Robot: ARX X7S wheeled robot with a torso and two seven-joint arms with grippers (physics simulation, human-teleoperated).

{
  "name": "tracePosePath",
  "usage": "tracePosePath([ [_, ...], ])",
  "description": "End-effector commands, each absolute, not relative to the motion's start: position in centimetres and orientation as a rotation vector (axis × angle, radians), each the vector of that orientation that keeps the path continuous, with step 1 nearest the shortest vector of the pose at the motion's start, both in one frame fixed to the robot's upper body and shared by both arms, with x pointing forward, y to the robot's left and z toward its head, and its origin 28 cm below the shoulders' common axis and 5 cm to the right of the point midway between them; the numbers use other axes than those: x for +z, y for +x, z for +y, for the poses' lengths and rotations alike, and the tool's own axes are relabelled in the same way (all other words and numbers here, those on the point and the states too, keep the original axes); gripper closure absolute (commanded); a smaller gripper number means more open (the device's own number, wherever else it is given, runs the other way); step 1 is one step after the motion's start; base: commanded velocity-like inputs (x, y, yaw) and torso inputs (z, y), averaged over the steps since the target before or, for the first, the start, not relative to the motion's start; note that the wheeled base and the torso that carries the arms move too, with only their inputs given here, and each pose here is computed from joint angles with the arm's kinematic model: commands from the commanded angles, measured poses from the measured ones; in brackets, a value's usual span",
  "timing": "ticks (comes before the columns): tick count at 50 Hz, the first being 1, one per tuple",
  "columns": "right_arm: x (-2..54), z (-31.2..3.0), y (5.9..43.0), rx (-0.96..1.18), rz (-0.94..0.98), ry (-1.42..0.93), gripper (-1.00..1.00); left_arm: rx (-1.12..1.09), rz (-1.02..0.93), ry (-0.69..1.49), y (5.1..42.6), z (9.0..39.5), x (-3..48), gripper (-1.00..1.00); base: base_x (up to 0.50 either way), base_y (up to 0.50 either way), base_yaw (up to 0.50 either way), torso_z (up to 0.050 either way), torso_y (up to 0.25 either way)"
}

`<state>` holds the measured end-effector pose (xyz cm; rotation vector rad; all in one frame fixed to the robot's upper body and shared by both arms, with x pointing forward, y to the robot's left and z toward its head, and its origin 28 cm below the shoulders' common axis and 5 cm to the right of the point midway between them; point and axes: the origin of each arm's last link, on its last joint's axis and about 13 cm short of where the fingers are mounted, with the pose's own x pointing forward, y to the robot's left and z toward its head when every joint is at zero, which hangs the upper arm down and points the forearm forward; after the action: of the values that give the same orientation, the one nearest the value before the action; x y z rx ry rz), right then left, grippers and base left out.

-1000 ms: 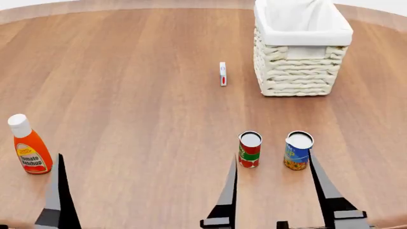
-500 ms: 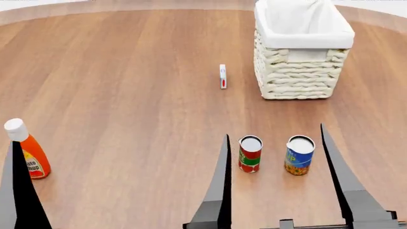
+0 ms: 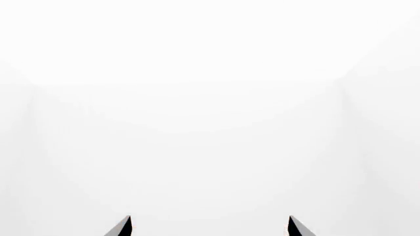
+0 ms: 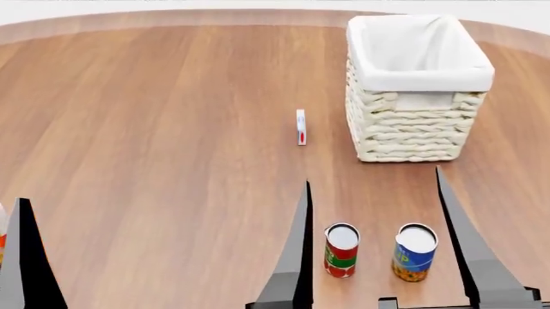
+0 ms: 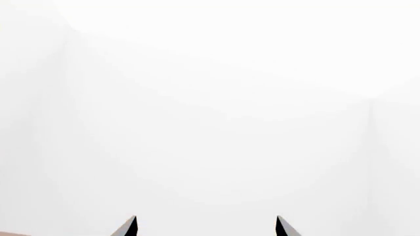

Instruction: Pick up the tomato sauce, and put it in the basket.

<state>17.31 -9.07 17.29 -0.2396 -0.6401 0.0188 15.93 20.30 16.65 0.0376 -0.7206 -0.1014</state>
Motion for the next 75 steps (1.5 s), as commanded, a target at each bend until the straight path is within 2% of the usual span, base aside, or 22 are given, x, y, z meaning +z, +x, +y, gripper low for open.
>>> tracePosePath([
  [1,17.28,-9.05,17.25,0.013,-0.639,-0.245,-1.0,-0.11,-0.724,0.027,15.86,20.22,16.73,-1.0,0.28,0.0,0.0,0.0,0.0],
  [75,16.9,-9.16,17.13,0.017,-0.63,-0.246,-1.0,-0.116,-0.7,0.048,15.71,20.01,16.04,-1.0,0.29,0.0,0.0,0.0,0.0],
])
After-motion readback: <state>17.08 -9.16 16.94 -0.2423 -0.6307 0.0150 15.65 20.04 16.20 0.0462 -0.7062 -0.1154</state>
